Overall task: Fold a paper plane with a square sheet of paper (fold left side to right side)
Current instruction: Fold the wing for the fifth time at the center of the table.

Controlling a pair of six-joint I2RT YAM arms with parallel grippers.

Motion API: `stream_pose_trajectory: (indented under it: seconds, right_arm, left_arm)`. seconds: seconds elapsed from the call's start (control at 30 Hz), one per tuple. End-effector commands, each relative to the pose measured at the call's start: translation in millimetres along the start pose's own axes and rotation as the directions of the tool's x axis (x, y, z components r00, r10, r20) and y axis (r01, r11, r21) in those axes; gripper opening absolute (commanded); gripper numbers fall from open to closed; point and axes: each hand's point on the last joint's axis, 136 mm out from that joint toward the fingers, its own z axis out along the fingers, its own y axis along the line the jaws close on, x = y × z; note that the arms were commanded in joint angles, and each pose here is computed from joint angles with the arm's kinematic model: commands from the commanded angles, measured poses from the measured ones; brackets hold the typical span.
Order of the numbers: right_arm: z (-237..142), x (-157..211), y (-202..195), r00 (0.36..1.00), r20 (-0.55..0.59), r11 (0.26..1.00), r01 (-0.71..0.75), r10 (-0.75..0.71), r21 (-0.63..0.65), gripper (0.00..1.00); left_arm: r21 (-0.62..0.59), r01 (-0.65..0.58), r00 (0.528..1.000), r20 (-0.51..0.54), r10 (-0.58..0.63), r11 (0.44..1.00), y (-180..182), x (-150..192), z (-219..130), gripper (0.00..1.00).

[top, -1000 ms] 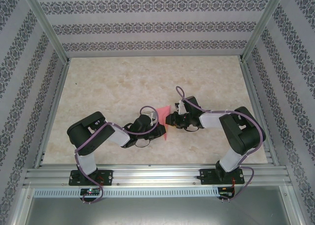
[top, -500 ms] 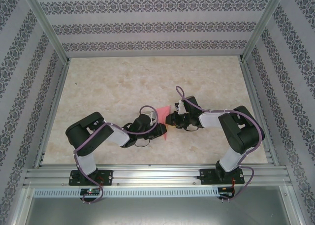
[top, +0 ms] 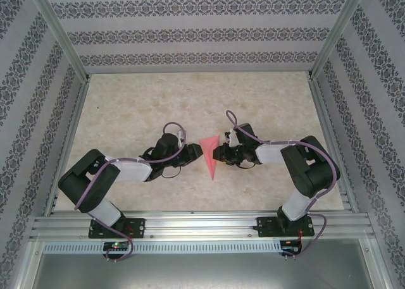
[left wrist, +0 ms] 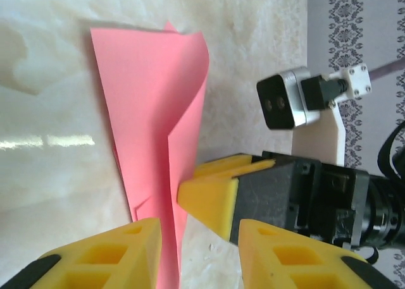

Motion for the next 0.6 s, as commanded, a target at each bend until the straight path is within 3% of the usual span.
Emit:
stream_pose_trajectory:
  seconds: [0.0,0.57]
  right_arm:
    - [5,-3,0,1.000,0.011,1.000,0.022,-0.022,0.005,0.28]
    - [6,-1,0,1.000,0.003,1.000,0.025,-0.025,0.005,0.29]
  left_arm:
    - [-0.004,-0.035,0.998,-0.052,0.034,0.999,-3,-5,10,0.38]
    - [-0.056,-0.065,0.991,-0.118,0.058,0.996,6,-17,54,0.38]
